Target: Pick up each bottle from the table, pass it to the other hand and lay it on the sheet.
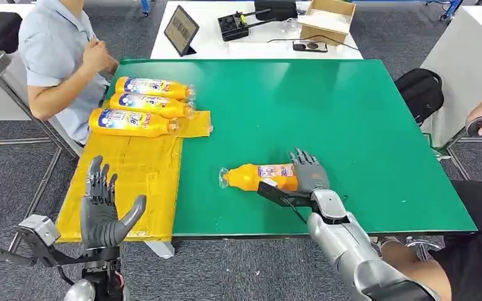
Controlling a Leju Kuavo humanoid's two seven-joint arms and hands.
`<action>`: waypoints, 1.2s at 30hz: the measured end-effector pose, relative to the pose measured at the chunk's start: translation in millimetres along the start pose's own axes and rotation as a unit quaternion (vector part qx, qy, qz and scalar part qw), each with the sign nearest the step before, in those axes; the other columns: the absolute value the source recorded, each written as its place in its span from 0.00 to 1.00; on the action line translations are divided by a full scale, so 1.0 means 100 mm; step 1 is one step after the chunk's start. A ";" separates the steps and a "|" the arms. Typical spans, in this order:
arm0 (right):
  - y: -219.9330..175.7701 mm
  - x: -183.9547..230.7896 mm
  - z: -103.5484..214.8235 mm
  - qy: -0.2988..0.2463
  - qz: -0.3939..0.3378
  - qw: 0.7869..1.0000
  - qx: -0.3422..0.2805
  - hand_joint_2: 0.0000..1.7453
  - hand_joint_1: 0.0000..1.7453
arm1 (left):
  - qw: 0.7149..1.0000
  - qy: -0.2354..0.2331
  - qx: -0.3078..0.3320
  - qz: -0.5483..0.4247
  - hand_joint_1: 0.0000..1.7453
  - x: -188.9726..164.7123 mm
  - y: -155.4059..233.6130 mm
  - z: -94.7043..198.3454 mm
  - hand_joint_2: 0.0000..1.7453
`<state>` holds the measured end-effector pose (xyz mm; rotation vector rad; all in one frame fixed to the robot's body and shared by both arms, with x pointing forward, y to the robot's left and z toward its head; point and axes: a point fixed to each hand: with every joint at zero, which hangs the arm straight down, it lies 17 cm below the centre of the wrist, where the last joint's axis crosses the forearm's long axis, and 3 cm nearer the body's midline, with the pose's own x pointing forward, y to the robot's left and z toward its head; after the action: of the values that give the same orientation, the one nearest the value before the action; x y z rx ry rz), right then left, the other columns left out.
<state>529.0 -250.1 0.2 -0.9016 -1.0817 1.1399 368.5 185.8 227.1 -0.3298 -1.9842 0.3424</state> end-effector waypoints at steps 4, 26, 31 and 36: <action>0.02 -0.02 -0.02 -0.008 0.007 1.000 0.020 1.00 1.00 | 1.000 0.013 -0.002 0.010 0.00 -0.05 0.02 0.03 1.00; -0.43 1.28 0.36 -0.244 -0.441 0.863 -0.028 1.00 1.00 | 0.996 0.011 0.002 -0.090 0.00 -0.23 0.39 0.12 1.00; -0.80 1.29 0.47 -0.257 -0.514 0.813 -0.092 1.00 1.00 | 0.997 0.026 0.007 -0.073 0.00 -0.36 0.38 0.11 1.00; -1.33 0.99 0.67 -0.263 -0.558 0.760 -0.206 1.00 1.00 | 0.998 0.057 -0.004 -0.016 0.00 -0.64 0.10 0.00 1.00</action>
<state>503.1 -178.6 162.6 -0.0768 -1.9957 0.0910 395.7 170.5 170.3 -0.3148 -1.8780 0.2891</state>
